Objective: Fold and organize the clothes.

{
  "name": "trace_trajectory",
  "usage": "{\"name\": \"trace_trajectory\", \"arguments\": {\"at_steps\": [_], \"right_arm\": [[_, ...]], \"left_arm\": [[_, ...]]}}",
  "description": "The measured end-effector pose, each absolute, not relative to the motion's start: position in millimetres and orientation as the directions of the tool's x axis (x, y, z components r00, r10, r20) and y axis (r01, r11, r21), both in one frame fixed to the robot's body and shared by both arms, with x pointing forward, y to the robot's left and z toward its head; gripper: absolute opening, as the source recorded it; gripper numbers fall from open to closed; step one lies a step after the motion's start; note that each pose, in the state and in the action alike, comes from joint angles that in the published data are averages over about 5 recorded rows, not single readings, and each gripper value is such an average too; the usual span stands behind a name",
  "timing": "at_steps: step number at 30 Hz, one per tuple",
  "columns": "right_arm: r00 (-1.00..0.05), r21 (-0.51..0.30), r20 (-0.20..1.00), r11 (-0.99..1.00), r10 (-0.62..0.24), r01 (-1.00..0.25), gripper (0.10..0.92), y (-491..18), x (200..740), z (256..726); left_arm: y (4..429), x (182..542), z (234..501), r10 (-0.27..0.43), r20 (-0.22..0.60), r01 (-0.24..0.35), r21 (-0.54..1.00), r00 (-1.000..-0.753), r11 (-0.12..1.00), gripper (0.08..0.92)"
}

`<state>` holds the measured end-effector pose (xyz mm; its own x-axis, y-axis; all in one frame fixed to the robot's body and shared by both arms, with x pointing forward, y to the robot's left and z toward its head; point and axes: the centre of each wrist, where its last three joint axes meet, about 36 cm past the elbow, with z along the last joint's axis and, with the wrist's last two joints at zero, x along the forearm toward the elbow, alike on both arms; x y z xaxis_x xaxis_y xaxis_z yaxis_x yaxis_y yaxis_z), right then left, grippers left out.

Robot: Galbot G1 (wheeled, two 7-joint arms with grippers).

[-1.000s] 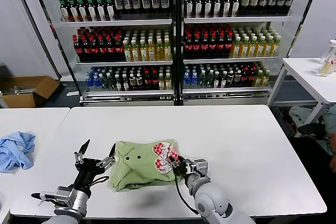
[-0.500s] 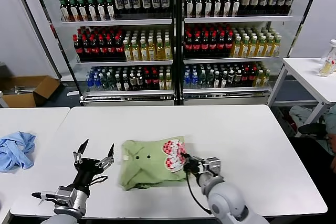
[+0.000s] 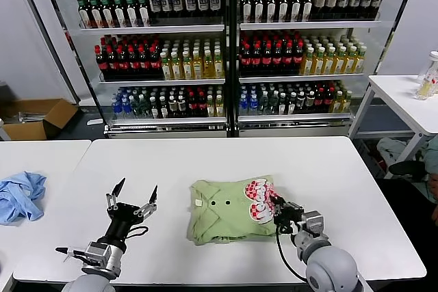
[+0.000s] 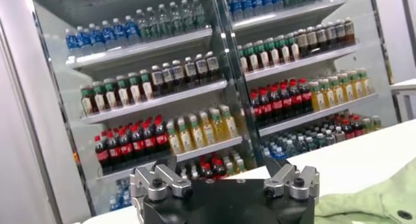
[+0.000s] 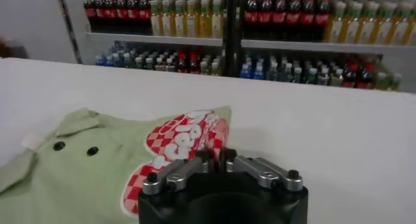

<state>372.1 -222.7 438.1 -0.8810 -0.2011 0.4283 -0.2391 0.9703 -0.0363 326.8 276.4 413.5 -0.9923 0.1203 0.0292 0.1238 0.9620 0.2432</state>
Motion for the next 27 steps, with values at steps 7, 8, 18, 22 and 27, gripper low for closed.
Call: {"name": "trace_trajectory", "arguments": {"at_steps": [7, 8, 18, 22, 27], "right_arm": [[-0.910, -0.121, 0.388, 0.970, -0.149, -0.210, 0.440, -236.8, 360.3, 447.8], [-0.915, -0.131, 0.378, 0.970, -0.140, -0.203, 0.466, -238.7, 359.6, 450.1], [-0.970, -0.230, 0.237, 0.966, -0.059, -0.115, 0.743, -260.9, 369.0, 470.0], [-0.981, -0.258, 0.190, 0.962, -0.036, -0.086, 0.810, -269.1, 377.7, 470.8], [-0.989, -0.288, 0.146, 0.956, -0.016, -0.058, 0.822, -278.5, 386.5, 466.1]], "left_arm": [[282.8, 333.1, 410.1, 0.136, 0.003, 0.132, 0.266, -0.991, 0.955, 0.822], [283.2, 334.1, 409.7, 0.138, 0.000, 0.133, 0.267, -0.990, 0.954, 0.823], [290.7, 346.8, 408.0, 0.157, -0.033, 0.141, 0.290, -0.987, 0.947, 0.822], [288.5, 352.7, 408.0, 0.157, -0.041, 0.139, 0.280, -0.987, 0.950, 0.823], [288.2, 360.6, 408.2, 0.152, -0.049, 0.133, 0.272, -0.987, 0.953, 0.823]]}}
